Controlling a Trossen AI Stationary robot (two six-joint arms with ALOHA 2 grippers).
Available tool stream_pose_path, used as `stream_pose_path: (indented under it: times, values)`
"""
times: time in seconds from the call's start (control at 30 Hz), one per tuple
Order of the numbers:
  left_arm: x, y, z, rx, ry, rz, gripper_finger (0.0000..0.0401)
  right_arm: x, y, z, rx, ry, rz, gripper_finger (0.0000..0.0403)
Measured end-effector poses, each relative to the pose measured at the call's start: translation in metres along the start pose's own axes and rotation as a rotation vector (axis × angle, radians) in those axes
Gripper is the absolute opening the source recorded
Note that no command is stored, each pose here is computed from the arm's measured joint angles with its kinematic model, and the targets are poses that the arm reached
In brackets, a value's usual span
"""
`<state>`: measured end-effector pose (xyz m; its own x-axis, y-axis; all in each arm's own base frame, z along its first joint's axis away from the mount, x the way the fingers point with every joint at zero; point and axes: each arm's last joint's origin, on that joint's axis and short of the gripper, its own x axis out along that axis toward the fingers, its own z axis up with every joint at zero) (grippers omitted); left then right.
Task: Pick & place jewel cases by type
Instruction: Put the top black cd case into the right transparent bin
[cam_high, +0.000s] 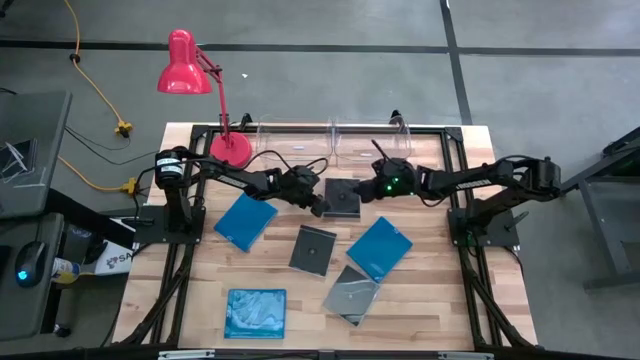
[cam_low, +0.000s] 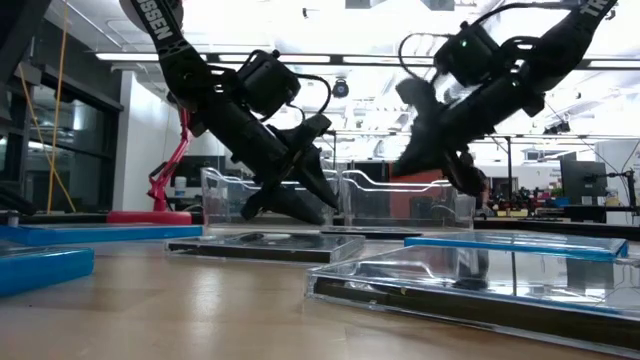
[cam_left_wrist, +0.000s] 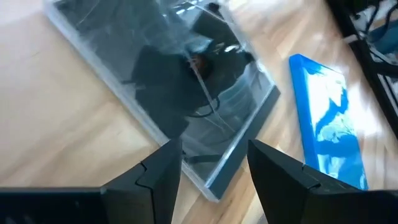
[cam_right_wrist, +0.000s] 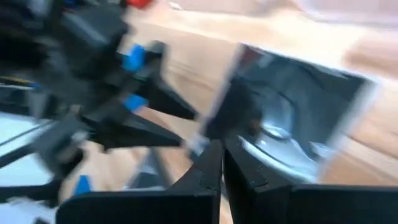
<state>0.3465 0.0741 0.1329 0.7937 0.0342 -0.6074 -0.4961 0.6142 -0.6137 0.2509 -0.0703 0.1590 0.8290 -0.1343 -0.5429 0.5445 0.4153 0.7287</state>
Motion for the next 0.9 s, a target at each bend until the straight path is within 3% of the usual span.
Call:
stream_pose_path:
  times: [0.17,0.4,0.9]
  values:
    - [0.000,0.003,-0.003,-0.154,0.030,0.033,0.0182,-0.001,-0.011,-0.006,0.017,0.051,-0.118,0.0000]
    - [-0.001,0.008,-0.006,-0.219,0.040,0.112,0.0182,-0.002,-0.018,-0.011,0.022,0.082,-0.201,0.0000]
    - [0.008,0.015,-0.012,-0.375,0.047,0.132,0.0182,-0.002,-0.018,-0.012,0.032,0.104,-0.197,0.0000]
